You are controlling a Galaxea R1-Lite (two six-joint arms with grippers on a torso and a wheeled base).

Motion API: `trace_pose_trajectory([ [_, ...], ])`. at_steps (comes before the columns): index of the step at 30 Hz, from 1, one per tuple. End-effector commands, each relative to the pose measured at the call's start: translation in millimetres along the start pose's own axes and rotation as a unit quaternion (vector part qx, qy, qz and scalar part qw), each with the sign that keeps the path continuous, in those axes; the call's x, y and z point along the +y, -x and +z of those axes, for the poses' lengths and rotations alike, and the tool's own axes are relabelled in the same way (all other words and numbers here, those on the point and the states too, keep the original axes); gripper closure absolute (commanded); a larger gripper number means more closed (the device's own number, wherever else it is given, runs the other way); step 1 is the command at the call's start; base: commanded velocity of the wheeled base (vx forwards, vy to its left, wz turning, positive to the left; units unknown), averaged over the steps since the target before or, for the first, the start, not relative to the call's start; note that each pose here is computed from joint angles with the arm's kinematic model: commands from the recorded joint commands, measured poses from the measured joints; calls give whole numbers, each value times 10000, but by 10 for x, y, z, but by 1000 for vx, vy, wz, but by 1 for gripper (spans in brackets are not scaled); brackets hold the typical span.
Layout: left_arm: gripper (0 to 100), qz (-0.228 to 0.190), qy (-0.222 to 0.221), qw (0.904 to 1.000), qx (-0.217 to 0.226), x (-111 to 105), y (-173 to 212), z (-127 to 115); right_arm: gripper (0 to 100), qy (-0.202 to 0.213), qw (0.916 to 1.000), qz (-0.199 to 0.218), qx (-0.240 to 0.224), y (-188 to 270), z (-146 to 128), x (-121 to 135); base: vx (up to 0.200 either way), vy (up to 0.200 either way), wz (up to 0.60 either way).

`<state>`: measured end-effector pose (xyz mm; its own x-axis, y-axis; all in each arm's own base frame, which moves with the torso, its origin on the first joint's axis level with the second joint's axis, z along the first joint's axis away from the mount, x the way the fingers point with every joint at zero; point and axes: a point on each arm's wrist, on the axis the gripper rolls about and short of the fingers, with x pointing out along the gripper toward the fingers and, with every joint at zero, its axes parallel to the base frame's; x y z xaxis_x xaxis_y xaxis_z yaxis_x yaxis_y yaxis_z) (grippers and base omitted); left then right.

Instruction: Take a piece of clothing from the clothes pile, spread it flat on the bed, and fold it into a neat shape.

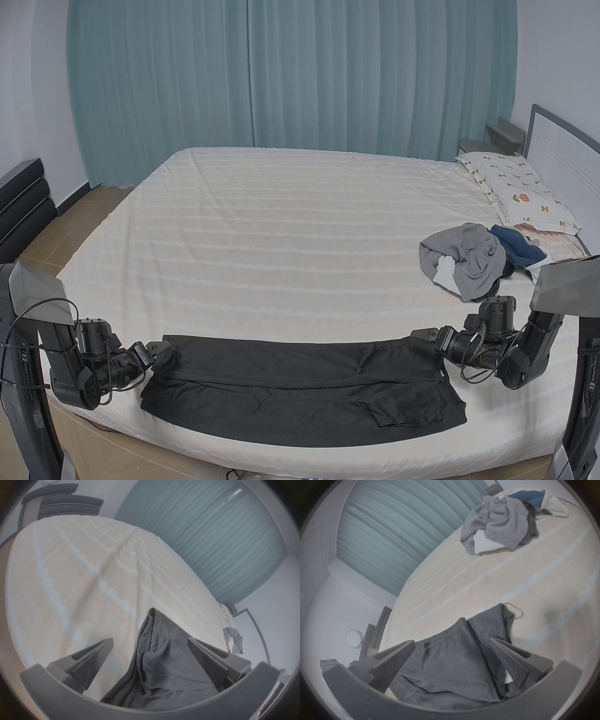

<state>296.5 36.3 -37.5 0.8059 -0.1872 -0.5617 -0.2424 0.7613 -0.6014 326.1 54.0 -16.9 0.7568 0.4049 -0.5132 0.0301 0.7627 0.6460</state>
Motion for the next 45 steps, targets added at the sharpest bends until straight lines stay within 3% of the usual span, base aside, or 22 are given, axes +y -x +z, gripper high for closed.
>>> trace_pose_trajectory([
  [1, 0, -85, 117, 9998, -109, -25, -49, 69, 0, -17, 9997, -102, 205, -182, -108, -121, 0, 0, 0],
  [5, 0, -85, 115, 9998, -98, -25, -53, 63, 0, 21, 9994, -142, 327, -188, -167, -149, 0, 0, 0],
  [6, 0, -85, 115, 9998, -98, -25, -53, 63, 100, 36, 9994, -136, 332, -188, -168, -148, 0, 0, 0],
  [12, 0, -55, 123, 9999, -72, -18, -59, 48, 100, 214, 9985, -269, 418, -63, -233, -207, 0, 0, 0],
  [26, 0, -126, 67, 9998, -169, -55, -100, 92, 100, 196, 9990, -273, 296, 77, -289, -271, 0, 0, 0],
  [27, 0, -147, 54, 9997, -188, -67, -107, 104, 0, 196, 9990, -267, 301, 69, -289, -275, 0, 0, 0],
  [35, 0, -262, -25, 9993, -264, -135, -146, 142, 0, 113, 9998, -145, 52, 103, -196, -233, 0, 0, 0],
  [41, 0, -206, -154, 9987, -437, -256, -359, 202, 0, -538, 9982, -69, -239, 79, -52, -261, 0, 0, 0],
  [45, 0, -122, -168, 9992, -347, -289, -452, 191, 0, -568, 9980, -77, -250, 59, -47, -280, 0, 0, 0],
])
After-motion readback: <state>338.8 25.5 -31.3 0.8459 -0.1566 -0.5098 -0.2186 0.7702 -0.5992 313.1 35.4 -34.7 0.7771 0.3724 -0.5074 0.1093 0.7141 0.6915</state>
